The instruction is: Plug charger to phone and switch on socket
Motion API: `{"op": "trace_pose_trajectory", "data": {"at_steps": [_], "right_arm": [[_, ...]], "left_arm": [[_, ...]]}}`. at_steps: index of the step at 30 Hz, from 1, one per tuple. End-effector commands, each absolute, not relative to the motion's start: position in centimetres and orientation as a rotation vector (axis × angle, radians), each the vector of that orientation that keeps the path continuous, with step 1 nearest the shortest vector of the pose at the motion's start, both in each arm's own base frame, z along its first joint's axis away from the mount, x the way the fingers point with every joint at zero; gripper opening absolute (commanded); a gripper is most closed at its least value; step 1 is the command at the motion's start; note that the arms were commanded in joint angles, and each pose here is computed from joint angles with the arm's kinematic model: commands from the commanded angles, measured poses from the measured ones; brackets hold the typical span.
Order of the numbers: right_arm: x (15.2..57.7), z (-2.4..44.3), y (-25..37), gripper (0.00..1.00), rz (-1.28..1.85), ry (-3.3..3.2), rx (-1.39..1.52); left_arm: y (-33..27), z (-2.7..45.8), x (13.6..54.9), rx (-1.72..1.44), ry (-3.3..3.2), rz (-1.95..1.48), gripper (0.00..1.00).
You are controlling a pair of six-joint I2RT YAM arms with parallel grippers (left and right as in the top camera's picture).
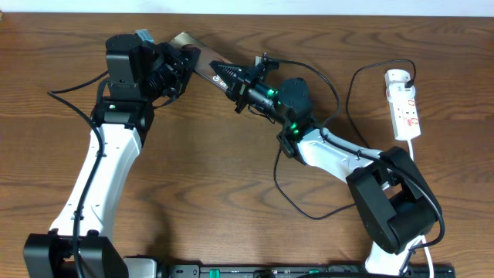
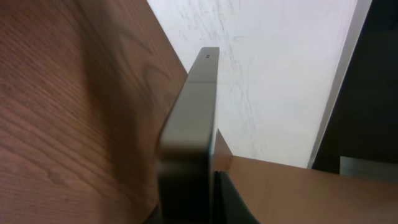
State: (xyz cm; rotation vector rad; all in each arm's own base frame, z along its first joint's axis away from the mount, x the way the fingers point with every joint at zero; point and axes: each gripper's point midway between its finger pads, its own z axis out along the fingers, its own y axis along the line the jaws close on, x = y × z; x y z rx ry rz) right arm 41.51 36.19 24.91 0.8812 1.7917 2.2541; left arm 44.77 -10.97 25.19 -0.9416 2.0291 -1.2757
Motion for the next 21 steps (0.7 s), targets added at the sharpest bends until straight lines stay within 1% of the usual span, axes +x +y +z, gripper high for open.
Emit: {"op": "trace_pose_trajectory", "data": {"at_steps": [1,21], "right_arm": [[40.35,25.35,37.27,0.01,2.268,1.831,0.807],[40.22,25.35,37.35,0.01,2.271,1.838,0.8]], "left_arm": [[-11.96,26.81,44.84,-0.867,2.015,-1.314,0.07],[-11.96,27.12,44.96,-0.856,2.003,-1.318,0.07]]}}
